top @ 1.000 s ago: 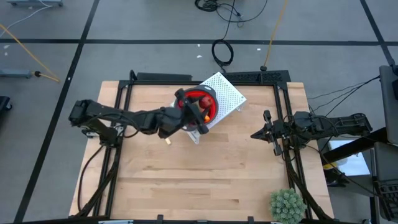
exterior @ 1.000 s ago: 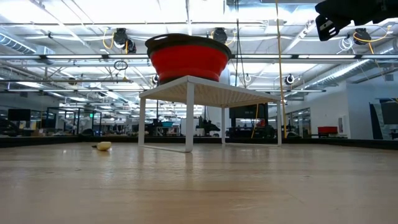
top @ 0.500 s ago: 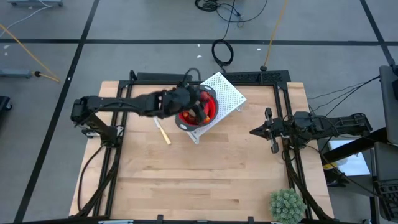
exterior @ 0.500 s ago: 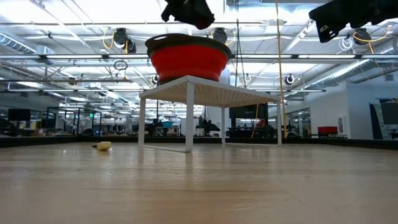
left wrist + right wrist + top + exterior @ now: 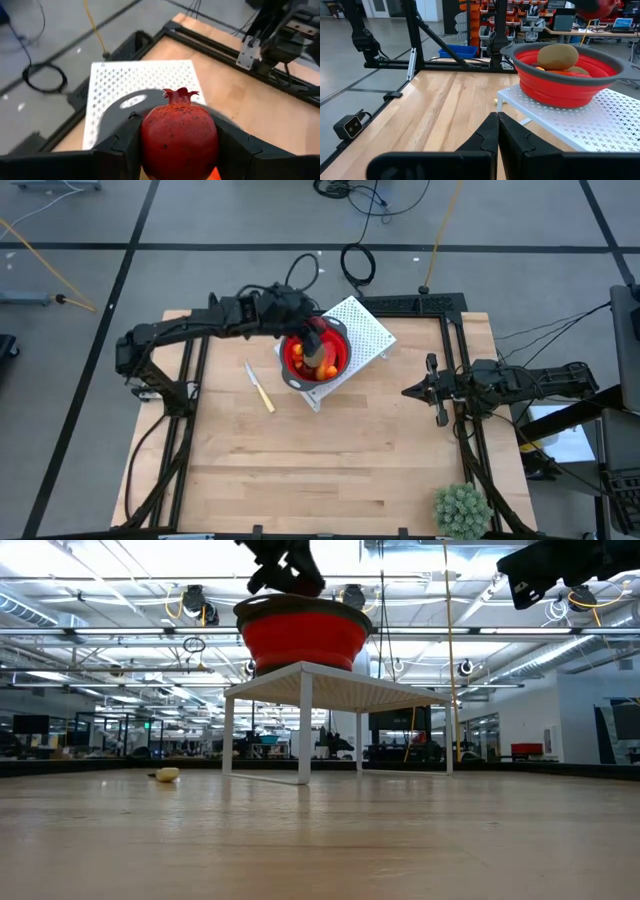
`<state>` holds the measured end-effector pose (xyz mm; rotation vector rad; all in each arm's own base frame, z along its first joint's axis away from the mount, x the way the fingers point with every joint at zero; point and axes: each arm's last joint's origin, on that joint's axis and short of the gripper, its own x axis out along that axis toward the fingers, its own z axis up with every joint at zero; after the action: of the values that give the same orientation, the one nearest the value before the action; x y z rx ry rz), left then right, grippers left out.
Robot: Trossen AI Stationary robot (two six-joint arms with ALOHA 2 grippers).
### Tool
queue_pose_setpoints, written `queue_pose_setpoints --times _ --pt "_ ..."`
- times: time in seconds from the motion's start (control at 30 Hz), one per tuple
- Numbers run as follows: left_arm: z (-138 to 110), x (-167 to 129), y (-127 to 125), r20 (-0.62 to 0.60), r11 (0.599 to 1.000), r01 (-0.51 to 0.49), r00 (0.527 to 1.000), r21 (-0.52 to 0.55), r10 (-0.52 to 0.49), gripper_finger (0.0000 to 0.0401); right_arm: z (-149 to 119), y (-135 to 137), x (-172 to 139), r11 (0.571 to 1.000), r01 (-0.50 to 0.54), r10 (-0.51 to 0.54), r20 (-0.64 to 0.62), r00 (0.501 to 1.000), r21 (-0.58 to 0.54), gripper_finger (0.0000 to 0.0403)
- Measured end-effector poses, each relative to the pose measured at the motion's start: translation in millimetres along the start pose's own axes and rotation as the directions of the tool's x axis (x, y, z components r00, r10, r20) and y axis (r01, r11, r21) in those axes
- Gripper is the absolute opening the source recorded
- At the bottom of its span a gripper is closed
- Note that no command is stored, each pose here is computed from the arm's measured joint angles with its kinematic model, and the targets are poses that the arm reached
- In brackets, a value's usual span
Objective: Pick & Place Fruit
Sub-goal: Put the pomegranate into the red strainer bowl on the shelf
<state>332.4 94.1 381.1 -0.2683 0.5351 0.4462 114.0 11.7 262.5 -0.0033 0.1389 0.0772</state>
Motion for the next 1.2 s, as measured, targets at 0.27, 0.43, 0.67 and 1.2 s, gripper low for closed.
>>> queue_pose_setpoints --times 0.27,0.43,0.67,1.2 --pt "-9 0 26 -0.163 0.995 -0.031 0.987 -0.096 0.015 0.0184 0 0 0 1.000 0.000 0.000 -0.002 1.000 0.000 0.0000" --pt "-12 0 37 -0.210 0.989 -0.062 0.977 -0.135 0.032 0.0184 0 0 0 1.000 0.001 -0.001 -0.002 1.000 0.000 0.0000" --pt "-19 14 41 -0.265 0.982 -0.071 0.964 -0.173 0.023 0.0184 0 0 0 1.000 0.001 -0.001 -0.002 1.000 0.000 0.0000" --pt "-26 29 42 -0.316 0.980 -0.095 0.948 -0.177 0.035 0.0184 -1 -1 0 0.999 0.047 -0.047 -0.010 0.999 0.000 0.0000"
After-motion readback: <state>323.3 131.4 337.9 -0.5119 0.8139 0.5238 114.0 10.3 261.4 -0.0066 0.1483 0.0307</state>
